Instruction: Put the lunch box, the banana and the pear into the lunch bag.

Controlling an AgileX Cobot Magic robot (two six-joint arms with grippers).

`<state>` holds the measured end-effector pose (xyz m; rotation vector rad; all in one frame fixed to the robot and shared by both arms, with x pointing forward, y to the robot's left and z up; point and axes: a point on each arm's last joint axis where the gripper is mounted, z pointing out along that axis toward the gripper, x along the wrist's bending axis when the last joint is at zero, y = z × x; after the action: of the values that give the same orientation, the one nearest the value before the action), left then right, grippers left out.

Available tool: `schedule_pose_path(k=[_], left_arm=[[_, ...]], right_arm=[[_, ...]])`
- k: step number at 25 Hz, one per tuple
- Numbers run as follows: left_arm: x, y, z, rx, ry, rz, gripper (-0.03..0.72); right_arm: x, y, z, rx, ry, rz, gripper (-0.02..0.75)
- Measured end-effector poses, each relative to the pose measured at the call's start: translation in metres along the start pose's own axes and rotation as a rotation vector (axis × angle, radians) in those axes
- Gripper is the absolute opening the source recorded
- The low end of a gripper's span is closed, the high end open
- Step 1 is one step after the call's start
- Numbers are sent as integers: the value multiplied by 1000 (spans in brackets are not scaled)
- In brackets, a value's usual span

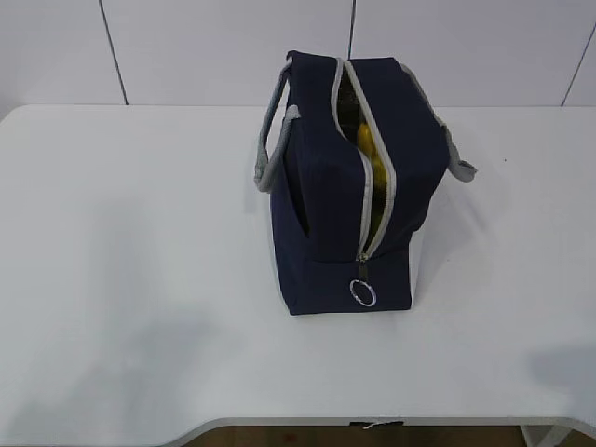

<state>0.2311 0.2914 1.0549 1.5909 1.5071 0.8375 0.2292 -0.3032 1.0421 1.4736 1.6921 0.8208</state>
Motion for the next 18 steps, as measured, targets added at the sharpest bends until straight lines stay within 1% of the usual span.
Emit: schedule_pose_path(k=[4,8,11,15,18], left_arm=[[-1,0,0,-1,-9,-4,236],[-1,0,0,-1,-14,-7,237],[-1,0,0,-1,-15,-8,237],[-1,0,0,-1,-16,-8,237],[-1,0,0,-1,-16,-8,237]], right_arm=[[3,0,0,-3,28,13,442],[5,10,-2,-53,67,36,442],[9,23,3,-98,122,71,442],[15,40,16,-90,197,65,442],[19,53,25,-121,258,58,442]])
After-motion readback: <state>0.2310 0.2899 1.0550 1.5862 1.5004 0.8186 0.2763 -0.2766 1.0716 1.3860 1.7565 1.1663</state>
